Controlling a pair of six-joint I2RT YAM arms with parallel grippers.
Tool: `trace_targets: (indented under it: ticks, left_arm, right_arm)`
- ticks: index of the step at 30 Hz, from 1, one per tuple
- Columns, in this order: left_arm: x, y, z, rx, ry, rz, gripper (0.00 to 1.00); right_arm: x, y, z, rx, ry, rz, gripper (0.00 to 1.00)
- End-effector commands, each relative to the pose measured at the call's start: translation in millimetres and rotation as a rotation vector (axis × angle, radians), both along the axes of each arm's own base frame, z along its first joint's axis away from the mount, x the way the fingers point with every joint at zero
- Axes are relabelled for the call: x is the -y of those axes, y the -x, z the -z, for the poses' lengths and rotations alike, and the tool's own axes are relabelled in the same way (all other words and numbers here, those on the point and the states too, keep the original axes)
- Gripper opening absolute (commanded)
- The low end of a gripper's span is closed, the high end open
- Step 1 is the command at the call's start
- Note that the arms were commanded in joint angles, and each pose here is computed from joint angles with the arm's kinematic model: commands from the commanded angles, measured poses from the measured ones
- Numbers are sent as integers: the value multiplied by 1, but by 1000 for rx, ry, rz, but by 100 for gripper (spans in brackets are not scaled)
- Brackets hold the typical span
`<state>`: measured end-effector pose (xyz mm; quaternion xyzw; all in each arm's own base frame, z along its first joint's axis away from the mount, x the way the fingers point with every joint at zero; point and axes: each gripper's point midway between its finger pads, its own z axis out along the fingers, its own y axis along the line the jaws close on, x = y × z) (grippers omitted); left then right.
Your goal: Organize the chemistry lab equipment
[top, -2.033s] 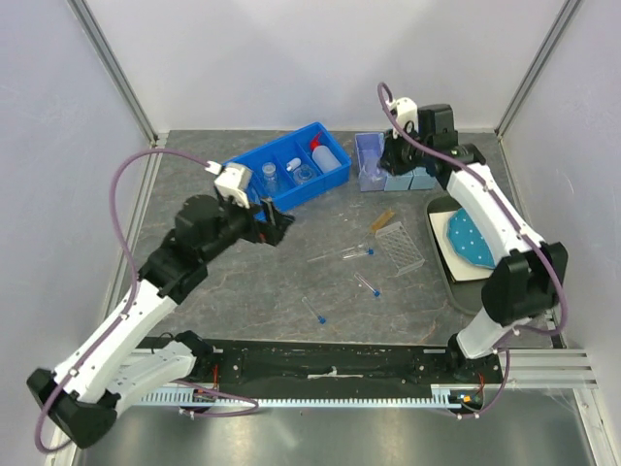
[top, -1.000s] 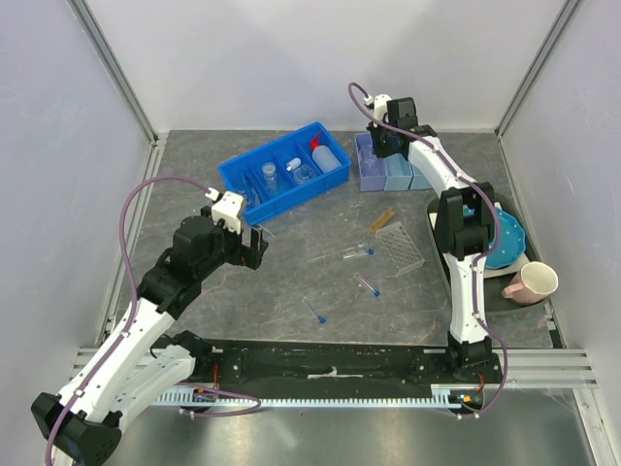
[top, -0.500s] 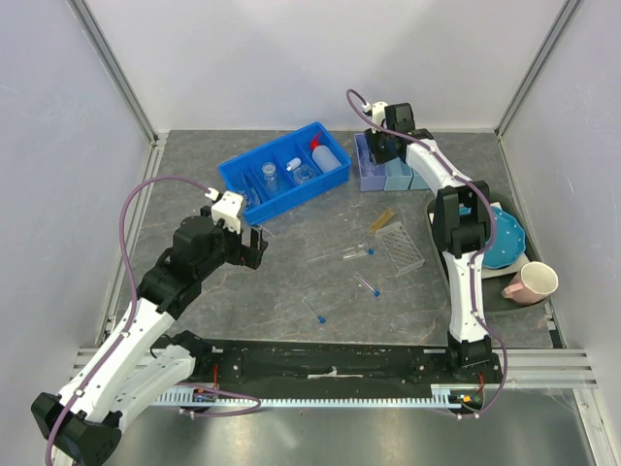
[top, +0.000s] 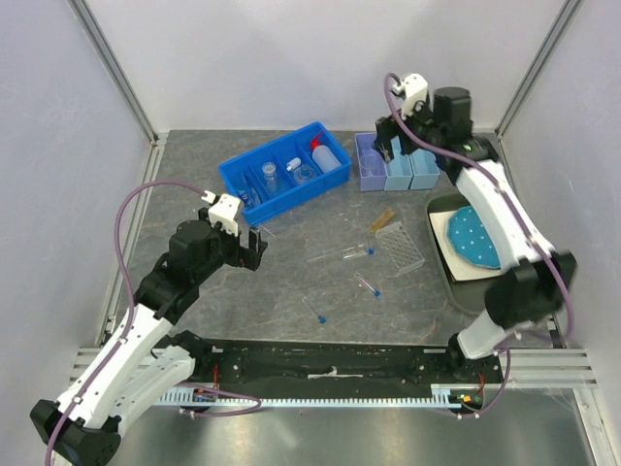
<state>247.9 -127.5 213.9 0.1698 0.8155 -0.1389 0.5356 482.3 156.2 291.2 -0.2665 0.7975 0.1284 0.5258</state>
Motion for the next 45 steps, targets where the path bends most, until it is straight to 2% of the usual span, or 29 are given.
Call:
trace_targets:
  ticks: [1,2,3,4,6,7,9,10,12,13,15,16,19,22,26,32,36,37,40,43,45]
  left_arm:
    - [4,-2,-13,74,15,39,100]
    - [5,-1,-11,68,15,46,100]
    - [6,-2,-9,59,11,51,100]
    - [7,-2,-8,55,10,53,100]
    - [10,-1,-7,49,13,70,100]
    - [14,-1,-4,41,15,88,100]
    - [18,-1,-2,33,18,114,100]
    - [24,1,1,19,25,148,100]
    - [32,3,3,5,35,194,100]
    - [37,5,6,-10,42,218,100]
    - [51,11,15,-66,67,296,99]
    - [56,11,12,-76,81,314,98]
    - [71,15,16,-160,132,367,97]
    - [87,21,23,-292,216,361,97]
    - [104,31,43,-408,227,322,97]
    - [129,44,66,-401,75,357,97]
    - [147,43,70,-259,-110,524,95]
    - [148,41,71,-187,-189,613,95]
    - [153,26,76,-76,-347,733,95]
    - [158,11,86,-46,-445,810,97]
    - [162,-5,96,-82,-458,813,96]
  right_arm:
    - [-11,70,-11,62,-56,-161,98]
    - [-13,83,-11,70,-74,-181,98]
    - [-10,98,-31,147,-90,-189,98]
    - [-9,110,-6,107,-88,-195,98]
    - [-6,132,-12,145,-107,-222,98]
    - [-1,138,4,109,-109,-220,98]
    - [0,151,5,114,-144,-247,98]
    - [0,157,24,79,-154,-255,98]
    - [5,160,26,108,-179,-253,98]
    - [3,168,42,65,-216,-268,98]
    - [9,168,41,101,-251,-259,98]
    - [8,175,57,55,-279,-265,98]
    - [15,177,64,79,-274,-278,98]
    - [23,171,67,64,-256,-246,98]
    - [35,161,71,53,-208,-171,98]
    - [43,157,67,49,-182,-128,98]
    - [45,155,68,43,-174,-121,98]
    - [44,156,69,41,-173,-126,98]
    - [44,157,68,43,-173,-130,98]
    - [45,156,67,49,-170,-128,98]
    - [45,157,66,53,-169,-127,98]
